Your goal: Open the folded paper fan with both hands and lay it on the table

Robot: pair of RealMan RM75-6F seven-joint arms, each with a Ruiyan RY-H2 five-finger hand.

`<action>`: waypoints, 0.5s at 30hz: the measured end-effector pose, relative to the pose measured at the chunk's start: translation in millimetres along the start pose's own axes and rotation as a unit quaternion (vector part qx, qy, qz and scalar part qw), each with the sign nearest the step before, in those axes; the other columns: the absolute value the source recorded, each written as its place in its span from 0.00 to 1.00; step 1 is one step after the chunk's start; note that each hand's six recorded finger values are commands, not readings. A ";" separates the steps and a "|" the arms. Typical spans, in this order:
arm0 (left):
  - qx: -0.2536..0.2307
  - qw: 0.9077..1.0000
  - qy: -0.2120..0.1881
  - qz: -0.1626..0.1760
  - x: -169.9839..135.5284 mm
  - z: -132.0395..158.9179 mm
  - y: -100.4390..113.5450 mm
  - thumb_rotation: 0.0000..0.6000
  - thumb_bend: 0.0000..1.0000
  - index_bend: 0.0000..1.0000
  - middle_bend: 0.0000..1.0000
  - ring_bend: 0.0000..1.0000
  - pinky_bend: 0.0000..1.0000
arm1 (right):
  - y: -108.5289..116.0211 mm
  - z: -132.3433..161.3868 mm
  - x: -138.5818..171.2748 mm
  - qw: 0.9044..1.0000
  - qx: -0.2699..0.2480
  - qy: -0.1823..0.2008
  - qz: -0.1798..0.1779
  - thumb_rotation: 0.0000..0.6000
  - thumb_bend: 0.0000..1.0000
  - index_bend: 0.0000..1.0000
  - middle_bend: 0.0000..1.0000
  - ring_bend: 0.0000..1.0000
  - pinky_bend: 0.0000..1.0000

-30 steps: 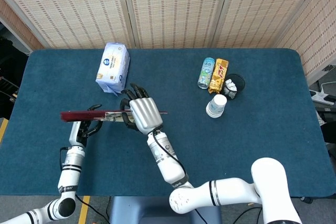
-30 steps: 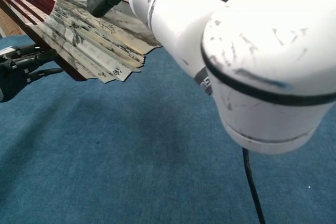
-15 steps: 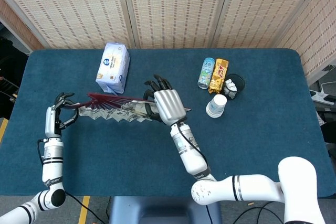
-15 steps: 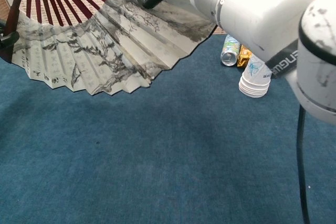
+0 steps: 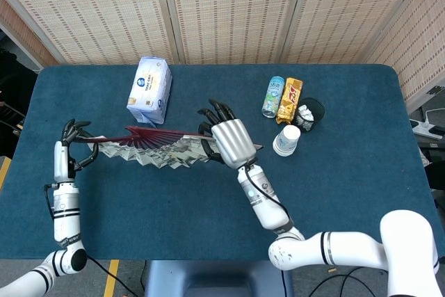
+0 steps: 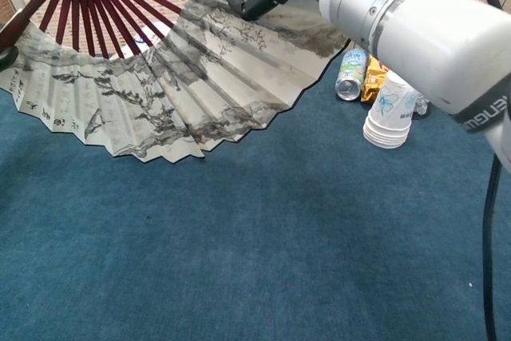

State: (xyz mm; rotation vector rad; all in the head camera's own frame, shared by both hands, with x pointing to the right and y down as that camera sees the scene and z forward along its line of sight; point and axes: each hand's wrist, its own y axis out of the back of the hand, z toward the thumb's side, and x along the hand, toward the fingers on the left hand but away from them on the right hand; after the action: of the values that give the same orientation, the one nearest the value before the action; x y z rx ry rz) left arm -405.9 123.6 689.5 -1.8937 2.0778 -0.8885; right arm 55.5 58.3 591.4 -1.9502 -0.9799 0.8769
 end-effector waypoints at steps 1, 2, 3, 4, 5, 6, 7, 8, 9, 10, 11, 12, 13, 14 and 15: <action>0.005 1.000 -0.004 0.000 0.8 -0.1 -0.3 1.00 0.68 0.80 0.26 0.06 0.19 | 2.2 -0.5 1.1 1.000 0.008 0.007 -0.004 1.00 0.58 0.76 0.19 0.00 0.11; 0.010 1.000 -0.008 0.001 1.7 -0.2 -1.2 1.00 0.68 0.80 0.26 0.06 0.19 | 4.3 -1.2 2.3 1.000 0.015 0.013 -0.008 1.00 0.58 0.76 0.19 0.00 0.11; 0.013 1.000 -0.012 0.001 2.3 -0.2 -2.3 1.00 0.68 0.80 0.26 0.06 0.19 | 6.7 -2.7 4.0 0.999 0.024 0.020 -0.012 1.00 0.58 0.76 0.19 0.00 0.11; 0.016 1.000 -0.014 0.001 2.8 -0.2 -3.6 1.00 0.68 0.80 0.26 0.06 0.19 | 7.9 -4.2 5.5 0.999 0.029 0.024 -0.014 1.00 0.58 0.76 0.19 0.00 0.11; 0.018 1.000 -0.018 0.001 3.1 -0.3 -5.7 1.00 0.68 0.80 0.26 0.06 0.19 | 8.6 -5.7 7.0 0.999 0.034 0.028 -0.015 1.00 0.58 0.76 0.19 0.00 0.11; 0.019 1.000 -0.020 0.001 3.1 -0.5 -7.1 1.00 0.68 0.80 0.26 0.06 0.19 | 8.7 -7.3 9.2 0.999 0.039 0.033 -0.015 1.00 0.58 0.76 0.19 0.00 0.11; 0.021 1.000 -0.023 0.001 3.2 -0.7 -8.0 1.00 0.68 0.80 0.26 0.06 0.19 | 8.8 -8.0 10.6 0.998 0.042 0.037 -0.016 1.00 0.58 0.76 0.19 0.00 0.11; 0.024 0.999 -0.026 0.002 3.4 -0.8 -8.7 1.00 0.68 0.80 0.26 0.06 0.18 | 8.8 -8.3 11.9 0.998 0.046 0.042 -0.017 1.00 0.58 0.76 0.19 0.00 0.11; 0.026 0.999 -0.029 0.004 3.7 -0.8 -9.1 1.00 0.68 0.80 0.26 0.06 0.18 | 9.0 -8.5 13.6 0.997 0.051 0.048 -0.020 1.00 0.58 0.76 0.19 0.00 0.11; 0.028 0.999 -0.031 0.005 4.2 -0.9 -9.5 1.00 0.68 0.80 0.26 0.06 0.18 | 9.3 -8.4 14.9 0.997 0.054 0.053 -0.022 1.00 0.58 0.76 0.19 0.00 0.11; 0.028 0.999 -0.035 0.008 5.1 -0.6 -10.0 1.00 0.68 0.80 0.26 0.06 0.18 | 9.6 -8.2 16.3 0.996 0.057 0.058 -0.024 1.00 0.58 0.76 0.19 0.00 0.11; 0.027 0.999 -0.037 0.011 6.1 -0.2 -10.3 1.00 0.68 0.80 0.26 0.06 0.18 | 10.3 -7.7 18.1 0.996 0.061 0.066 -0.028 1.00 0.58 0.76 0.19 0.00 0.11; 0.027 0.999 -0.040 0.014 7.4 0.6 -10.4 1.00 0.68 0.80 0.26 0.06 0.18 | 11.1 -7.4 19.3 0.995 0.065 0.071 -0.031 1.00 0.58 0.76 0.19 0.00 0.11; 0.026 0.999 -0.043 0.017 9.3 1.9 -10.6 1.00 0.68 0.80 0.26 0.06 0.18 | 12.2 -7.2 20.5 0.994 0.069 0.077 -0.035 1.00 0.58 0.76 0.19 0.00 0.11; 0.025 0.998 -0.046 0.020 10.9 3.0 -10.8 1.00 0.68 0.80 0.26 0.06 0.18 | 14.1 -6.9 21.9 0.993 0.076 0.083 -0.041 1.00 0.58 0.76 0.19 0.00 0.11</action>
State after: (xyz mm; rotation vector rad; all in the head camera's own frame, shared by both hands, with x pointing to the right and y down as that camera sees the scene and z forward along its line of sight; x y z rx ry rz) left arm -397.1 112.4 695.6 -1.8254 2.0144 -0.8215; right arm 76.1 69.0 577.6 -1.8097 -0.8647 0.7085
